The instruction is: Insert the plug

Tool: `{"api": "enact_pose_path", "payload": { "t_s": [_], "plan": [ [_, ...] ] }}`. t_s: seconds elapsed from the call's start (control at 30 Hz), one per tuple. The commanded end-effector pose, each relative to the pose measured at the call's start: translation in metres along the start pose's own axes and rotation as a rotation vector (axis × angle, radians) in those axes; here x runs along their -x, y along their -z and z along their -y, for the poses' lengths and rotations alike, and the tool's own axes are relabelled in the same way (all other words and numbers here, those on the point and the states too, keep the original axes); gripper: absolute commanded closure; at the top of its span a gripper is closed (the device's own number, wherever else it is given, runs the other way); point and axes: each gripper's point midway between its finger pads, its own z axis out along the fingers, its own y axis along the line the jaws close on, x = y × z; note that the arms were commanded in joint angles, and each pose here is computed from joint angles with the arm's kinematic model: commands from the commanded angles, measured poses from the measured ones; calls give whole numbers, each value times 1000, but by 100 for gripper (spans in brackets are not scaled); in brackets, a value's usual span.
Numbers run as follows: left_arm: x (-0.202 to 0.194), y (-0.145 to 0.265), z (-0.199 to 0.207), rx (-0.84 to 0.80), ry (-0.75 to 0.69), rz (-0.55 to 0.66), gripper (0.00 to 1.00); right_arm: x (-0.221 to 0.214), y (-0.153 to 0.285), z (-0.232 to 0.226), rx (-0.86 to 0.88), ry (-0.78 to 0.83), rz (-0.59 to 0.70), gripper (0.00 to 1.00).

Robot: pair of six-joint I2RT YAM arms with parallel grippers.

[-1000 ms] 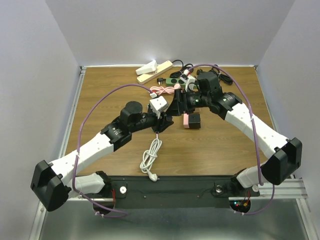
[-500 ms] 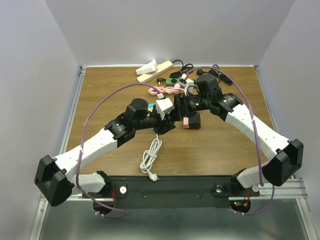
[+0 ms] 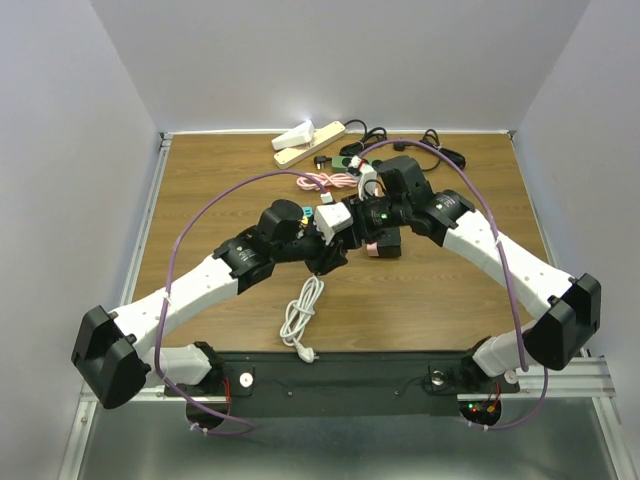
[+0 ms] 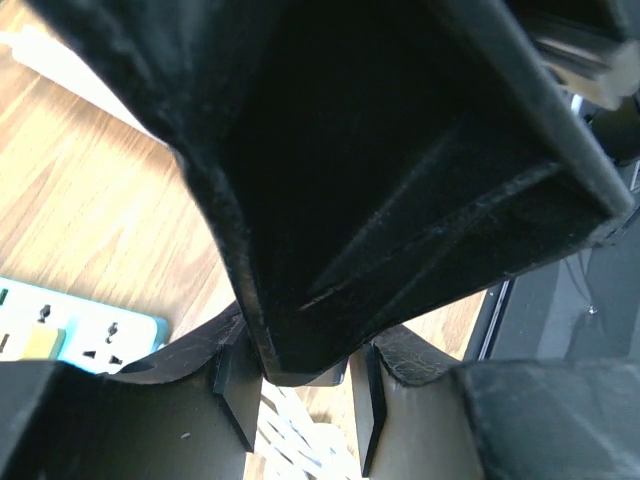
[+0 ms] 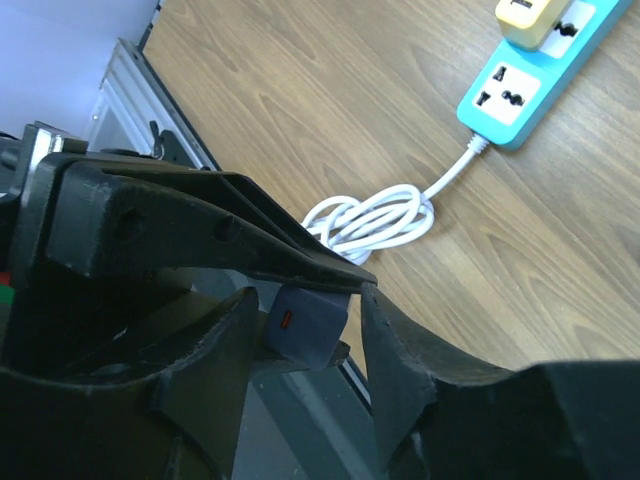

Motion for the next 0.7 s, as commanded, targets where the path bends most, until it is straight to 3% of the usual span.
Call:
{"api": "enact_pose_path", "payload": {
  "t_s": [0.0,0.27,0.37,0.43,0.53,0.6,0.63,0.67],
  "plan": [
    [64,8,-23,128,-56,184,100,-31,0,-26,72,-5,-126,51],
    [77,19,-35,217,-55,244,100,-60,-10,-19,74,-63,-221,64],
    [79,24,-39,249,-56,264,100,-70,-13,-14,60,-83,-252,81],
    [83,29,-40,262,-60,283,100,-73,-14,-9,40,-91,-257,99],
    [80,30,-39,259,-57,280,100,-65,-14,2,-37,-79,-218,100],
    [77,30,-37,254,-39,281,91,-53,-13,11,-103,-55,-174,100],
    [77,31,-37,253,-33,283,75,-50,-14,14,-123,-43,-165,99],
    [74,31,-35,245,-27,284,67,-44,-13,20,-160,-32,-141,100]
  ]
}}
